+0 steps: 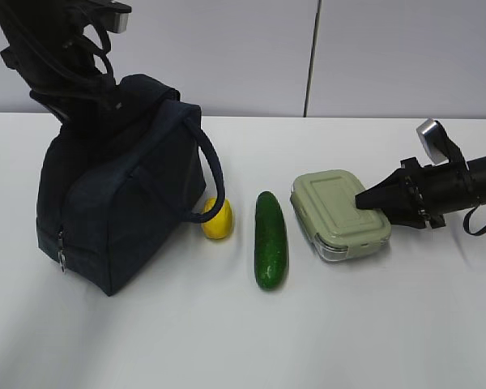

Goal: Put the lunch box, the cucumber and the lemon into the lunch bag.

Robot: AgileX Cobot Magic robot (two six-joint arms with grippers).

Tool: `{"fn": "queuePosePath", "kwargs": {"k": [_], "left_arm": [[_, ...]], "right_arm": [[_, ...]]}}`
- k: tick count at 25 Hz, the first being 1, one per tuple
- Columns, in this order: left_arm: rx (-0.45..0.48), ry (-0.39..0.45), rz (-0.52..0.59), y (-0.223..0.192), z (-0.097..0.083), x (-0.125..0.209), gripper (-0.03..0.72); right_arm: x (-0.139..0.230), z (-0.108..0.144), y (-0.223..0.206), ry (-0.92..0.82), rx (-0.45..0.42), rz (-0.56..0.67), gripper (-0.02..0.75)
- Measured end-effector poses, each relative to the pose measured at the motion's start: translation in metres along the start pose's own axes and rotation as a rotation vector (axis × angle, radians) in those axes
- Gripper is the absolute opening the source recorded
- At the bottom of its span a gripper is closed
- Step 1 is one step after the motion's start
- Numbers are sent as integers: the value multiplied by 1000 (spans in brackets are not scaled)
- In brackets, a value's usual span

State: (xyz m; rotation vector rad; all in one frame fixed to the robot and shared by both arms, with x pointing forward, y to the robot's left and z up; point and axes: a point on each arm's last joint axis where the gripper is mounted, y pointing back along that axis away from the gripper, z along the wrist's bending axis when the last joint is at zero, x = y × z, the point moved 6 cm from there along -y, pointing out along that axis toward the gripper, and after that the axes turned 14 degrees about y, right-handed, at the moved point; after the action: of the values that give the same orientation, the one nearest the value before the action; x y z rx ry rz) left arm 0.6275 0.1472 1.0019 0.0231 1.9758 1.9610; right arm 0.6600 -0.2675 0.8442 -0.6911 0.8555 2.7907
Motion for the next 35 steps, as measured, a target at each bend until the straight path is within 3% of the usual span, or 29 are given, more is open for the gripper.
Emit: {"fn": "queuePosePath", "kwargs": {"k": [22, 35], "left_arm": [[0, 0, 0, 0, 0, 0, 6], [0, 0, 0, 0, 0, 0, 6]], "right_arm": [[-7, 3, -3, -12, 0, -33, 347], [-26, 37, 4, 62, -2, -62, 347]]}}
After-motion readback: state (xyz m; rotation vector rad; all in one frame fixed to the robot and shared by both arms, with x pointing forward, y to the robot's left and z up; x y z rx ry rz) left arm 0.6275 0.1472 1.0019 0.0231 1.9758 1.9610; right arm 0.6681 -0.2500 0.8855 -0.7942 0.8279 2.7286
